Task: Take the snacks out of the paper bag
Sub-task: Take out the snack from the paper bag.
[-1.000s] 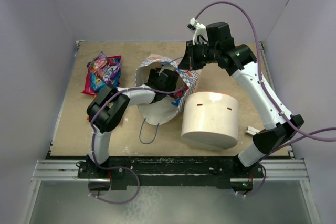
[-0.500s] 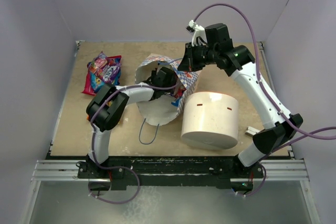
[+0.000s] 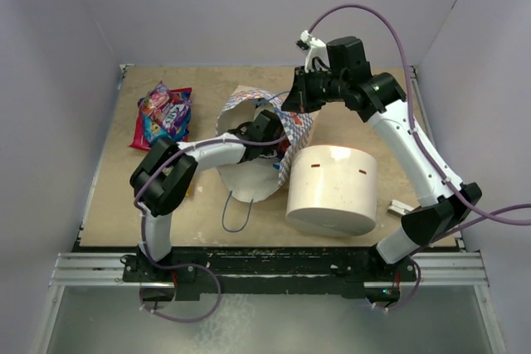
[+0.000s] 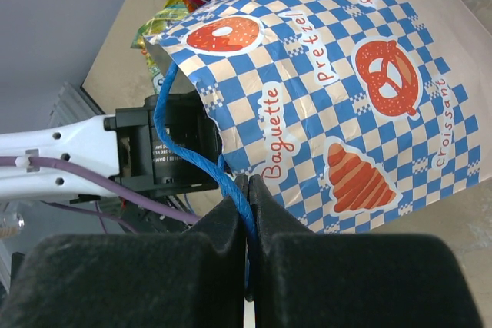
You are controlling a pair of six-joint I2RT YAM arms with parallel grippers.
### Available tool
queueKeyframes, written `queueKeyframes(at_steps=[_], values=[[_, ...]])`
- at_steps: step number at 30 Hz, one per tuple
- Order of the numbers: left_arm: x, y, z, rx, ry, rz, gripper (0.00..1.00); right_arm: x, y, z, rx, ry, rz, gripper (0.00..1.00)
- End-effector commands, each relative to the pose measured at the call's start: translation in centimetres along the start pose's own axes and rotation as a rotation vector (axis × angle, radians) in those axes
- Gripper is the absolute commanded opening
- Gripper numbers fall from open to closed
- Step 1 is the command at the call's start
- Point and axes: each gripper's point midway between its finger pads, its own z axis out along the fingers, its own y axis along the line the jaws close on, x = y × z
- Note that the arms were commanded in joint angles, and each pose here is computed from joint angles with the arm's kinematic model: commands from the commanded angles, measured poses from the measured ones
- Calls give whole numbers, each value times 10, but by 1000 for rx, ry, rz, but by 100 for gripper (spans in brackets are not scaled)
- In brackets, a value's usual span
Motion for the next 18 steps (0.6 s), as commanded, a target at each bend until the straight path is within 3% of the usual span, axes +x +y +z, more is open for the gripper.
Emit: queueKeyframes(at_steps=[1,18], values=[[12,-12,-34,30,53,43,0,-15,13,-18,-28,-80,-37,0],[-2,-12,-165,273,42,42,0,-9,5,-16,-2,-108,-34,0]])
